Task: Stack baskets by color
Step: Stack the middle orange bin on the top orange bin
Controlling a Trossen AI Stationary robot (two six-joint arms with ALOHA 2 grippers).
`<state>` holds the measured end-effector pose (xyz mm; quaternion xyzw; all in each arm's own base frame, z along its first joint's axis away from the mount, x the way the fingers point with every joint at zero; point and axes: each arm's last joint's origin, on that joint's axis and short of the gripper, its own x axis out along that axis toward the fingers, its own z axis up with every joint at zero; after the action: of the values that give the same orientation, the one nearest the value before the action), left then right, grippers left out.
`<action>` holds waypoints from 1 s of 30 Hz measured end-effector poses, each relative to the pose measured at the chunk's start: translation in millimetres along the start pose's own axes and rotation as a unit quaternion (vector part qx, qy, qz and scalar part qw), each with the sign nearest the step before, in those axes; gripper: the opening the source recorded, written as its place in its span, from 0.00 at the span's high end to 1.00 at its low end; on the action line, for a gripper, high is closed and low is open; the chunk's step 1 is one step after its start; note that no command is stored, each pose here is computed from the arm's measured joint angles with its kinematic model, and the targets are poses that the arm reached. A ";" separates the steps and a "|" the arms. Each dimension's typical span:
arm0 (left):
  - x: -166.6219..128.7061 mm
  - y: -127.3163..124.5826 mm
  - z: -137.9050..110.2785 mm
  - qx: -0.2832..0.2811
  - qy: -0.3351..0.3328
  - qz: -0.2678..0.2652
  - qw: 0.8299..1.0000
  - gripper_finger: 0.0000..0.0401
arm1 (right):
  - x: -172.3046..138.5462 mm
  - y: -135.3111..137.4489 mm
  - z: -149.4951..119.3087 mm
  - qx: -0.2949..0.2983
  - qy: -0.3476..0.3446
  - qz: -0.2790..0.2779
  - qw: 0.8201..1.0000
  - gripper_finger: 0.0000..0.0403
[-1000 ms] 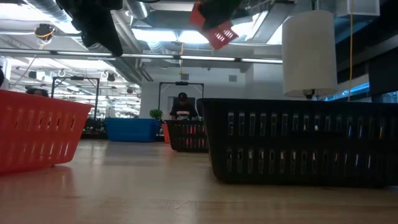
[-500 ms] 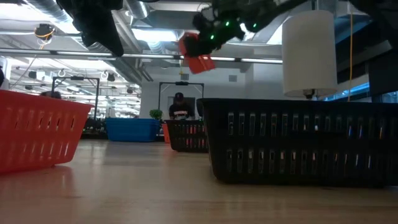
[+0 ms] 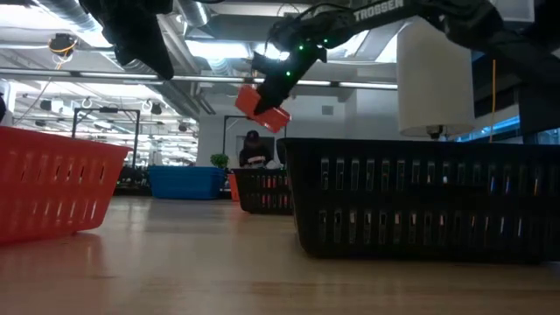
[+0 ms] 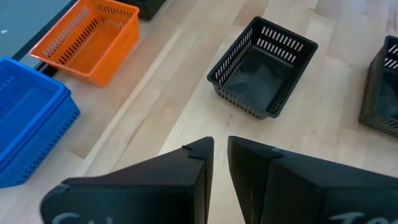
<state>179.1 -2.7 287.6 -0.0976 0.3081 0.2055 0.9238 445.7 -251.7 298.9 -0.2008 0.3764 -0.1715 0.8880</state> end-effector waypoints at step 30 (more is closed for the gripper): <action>0.0 0.2 0.0 0.000 0.000 0.002 1.000 0.90 | 32.0 57.5 -26.1 -0.071 0.126 0.144 0.979 1.00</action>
<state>179.0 -2.5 287.5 -0.0972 0.3080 0.2071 0.9235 456.4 -222.7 235.3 -0.1834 0.5217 -0.0385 0.8323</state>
